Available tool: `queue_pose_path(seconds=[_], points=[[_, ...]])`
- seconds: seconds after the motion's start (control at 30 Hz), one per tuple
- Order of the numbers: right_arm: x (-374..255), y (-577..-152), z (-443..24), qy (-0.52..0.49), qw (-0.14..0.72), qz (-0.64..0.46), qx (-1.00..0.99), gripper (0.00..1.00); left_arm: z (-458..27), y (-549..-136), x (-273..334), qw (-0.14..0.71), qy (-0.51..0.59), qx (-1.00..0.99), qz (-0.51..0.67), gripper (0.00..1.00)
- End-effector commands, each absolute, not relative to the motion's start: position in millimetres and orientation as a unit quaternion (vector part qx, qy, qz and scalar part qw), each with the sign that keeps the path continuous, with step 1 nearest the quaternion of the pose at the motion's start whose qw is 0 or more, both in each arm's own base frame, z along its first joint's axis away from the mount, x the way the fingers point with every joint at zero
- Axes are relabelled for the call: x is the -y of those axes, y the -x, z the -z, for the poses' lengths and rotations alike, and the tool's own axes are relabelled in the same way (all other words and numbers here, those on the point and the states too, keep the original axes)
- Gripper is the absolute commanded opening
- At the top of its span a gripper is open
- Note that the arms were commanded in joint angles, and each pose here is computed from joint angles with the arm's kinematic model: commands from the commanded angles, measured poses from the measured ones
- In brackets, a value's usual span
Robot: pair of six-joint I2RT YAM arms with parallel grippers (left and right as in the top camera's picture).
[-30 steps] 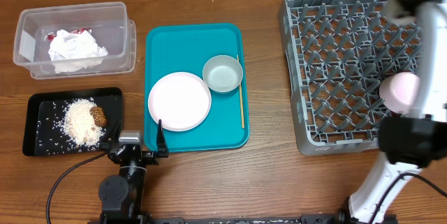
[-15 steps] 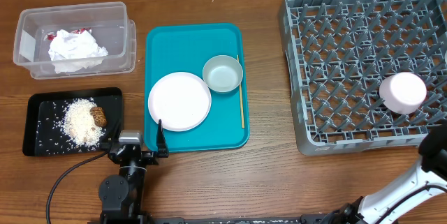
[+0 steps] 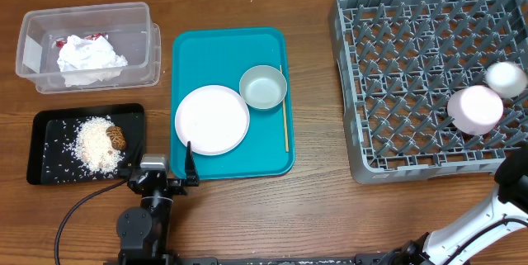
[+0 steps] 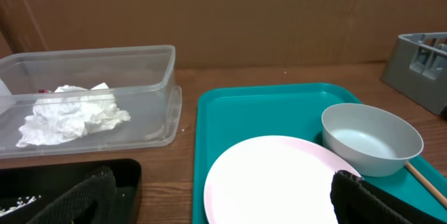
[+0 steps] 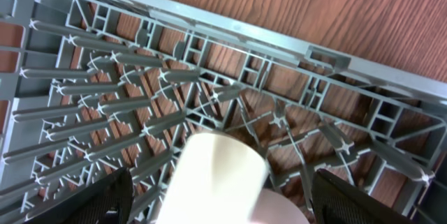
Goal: Sort waste into correct bins and load items into the dishwasher
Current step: 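Carry the white cup right and place it in the rack's corner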
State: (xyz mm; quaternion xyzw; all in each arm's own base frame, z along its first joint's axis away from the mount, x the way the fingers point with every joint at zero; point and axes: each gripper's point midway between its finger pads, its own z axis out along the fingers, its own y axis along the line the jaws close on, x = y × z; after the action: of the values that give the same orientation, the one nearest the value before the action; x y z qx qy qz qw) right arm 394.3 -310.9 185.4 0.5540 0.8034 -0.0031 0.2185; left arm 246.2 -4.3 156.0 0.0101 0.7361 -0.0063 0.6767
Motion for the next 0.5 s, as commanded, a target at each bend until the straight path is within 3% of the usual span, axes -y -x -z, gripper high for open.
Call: queue_pose_path(seconds=[0.0,0.27,0.43,0.47], points=[[304.7,-397.0,-189.2,-0.548,0.222,-0.012,-0.806,0.84,-156.2,-246.1,1.0,0.680,-0.002,-0.733,0.002,1.00],[291.8,-401.9,-188.5,-0.542,0.215,-0.048,-0.811,0.82,-156.2,-246.1,1.0,0.680,-0.002,-0.733,0.002,1.00],[273.1,-414.9,-189.6,-0.514,0.217,-0.066,-0.827,0.65,-156.2,-246.1,1.0,0.680,-0.002,-0.733,0.002,1.00],[267.4,-418.5,-189.6,-0.509,0.216,-0.068,-0.831,0.55,-156.2,-246.1,1.1,0.680,-0.002,-0.733,0.003,1.00]])
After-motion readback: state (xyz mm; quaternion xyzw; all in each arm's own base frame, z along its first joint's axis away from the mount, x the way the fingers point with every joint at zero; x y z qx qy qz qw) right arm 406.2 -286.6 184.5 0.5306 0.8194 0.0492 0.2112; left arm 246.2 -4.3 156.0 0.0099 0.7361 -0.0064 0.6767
